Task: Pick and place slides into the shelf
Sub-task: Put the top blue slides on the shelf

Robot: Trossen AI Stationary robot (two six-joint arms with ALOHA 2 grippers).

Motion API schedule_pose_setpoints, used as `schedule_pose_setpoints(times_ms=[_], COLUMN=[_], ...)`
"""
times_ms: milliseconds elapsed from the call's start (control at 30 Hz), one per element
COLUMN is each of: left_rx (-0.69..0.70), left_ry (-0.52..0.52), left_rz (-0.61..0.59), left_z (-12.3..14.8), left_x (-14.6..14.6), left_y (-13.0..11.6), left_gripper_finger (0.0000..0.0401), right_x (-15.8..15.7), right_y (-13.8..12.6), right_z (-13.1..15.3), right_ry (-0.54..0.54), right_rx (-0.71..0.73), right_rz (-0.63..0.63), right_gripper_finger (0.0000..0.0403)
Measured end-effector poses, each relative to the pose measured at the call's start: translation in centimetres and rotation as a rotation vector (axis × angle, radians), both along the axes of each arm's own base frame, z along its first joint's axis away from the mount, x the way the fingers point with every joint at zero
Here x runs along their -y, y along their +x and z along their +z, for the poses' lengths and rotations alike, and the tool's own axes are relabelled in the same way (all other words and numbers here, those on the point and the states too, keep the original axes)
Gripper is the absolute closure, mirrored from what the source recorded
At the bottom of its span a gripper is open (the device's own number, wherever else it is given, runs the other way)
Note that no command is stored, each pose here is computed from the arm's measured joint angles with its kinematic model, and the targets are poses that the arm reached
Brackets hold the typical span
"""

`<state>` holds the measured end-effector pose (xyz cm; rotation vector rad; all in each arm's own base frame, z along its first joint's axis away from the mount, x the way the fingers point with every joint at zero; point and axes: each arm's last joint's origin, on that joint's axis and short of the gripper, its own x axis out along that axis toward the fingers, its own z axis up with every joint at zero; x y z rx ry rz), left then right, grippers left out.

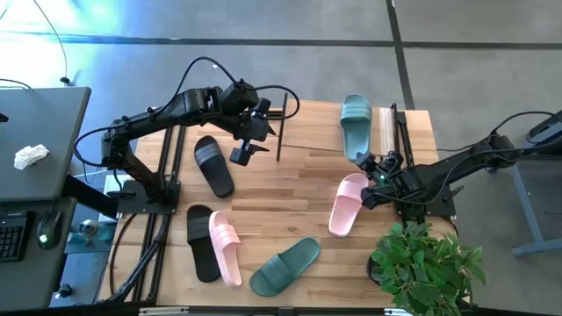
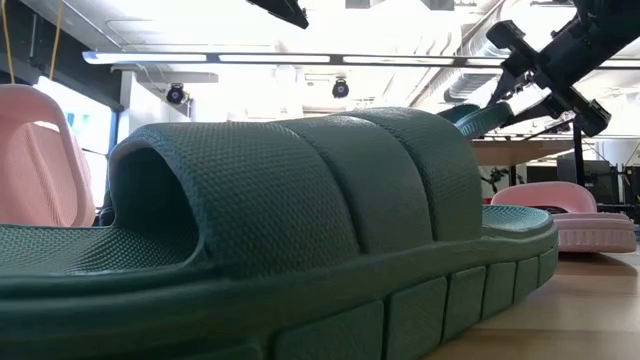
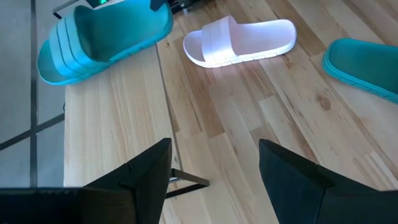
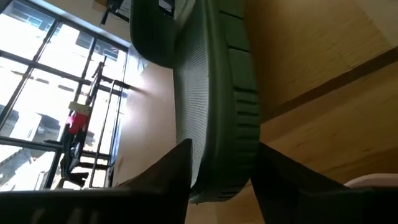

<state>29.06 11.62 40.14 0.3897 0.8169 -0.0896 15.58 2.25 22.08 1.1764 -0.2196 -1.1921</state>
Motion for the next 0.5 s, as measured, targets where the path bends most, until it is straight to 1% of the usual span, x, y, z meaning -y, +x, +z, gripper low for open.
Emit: schedule_pose_setpoints(times_ms=[133,233,400,500], left_rx=[0.0,0.0,0.001,0.001], left_ry=[0.0,0.001,0.001,0.001], left_rz=[0.0,-0.001,-0.001,-0.001], left_z=[0.01,0.0,0.01,0.02], left_x=[0.0,0.0,0.0,0.0], left_y=[0.0,0.0,0.0,0.0], left_gripper_finger=[0.0176,0.0176,0.0176,0.0176], right_x=[0.04,0.06,0.04,0.13], right_y=[-0.01,-0.02,-0.04,-0.03], right_z=[0.04,0.06,0.02,-0.06], right_ry=[-0.015,-0.024,-0.008,0.024], right_rx=[0.009,0.02,0.02,0.021], right_rz=[-0.009,-0.017,-0.016,-0.021], right_gripper_finger=[0.0209,0.0189,0.018,0.018])
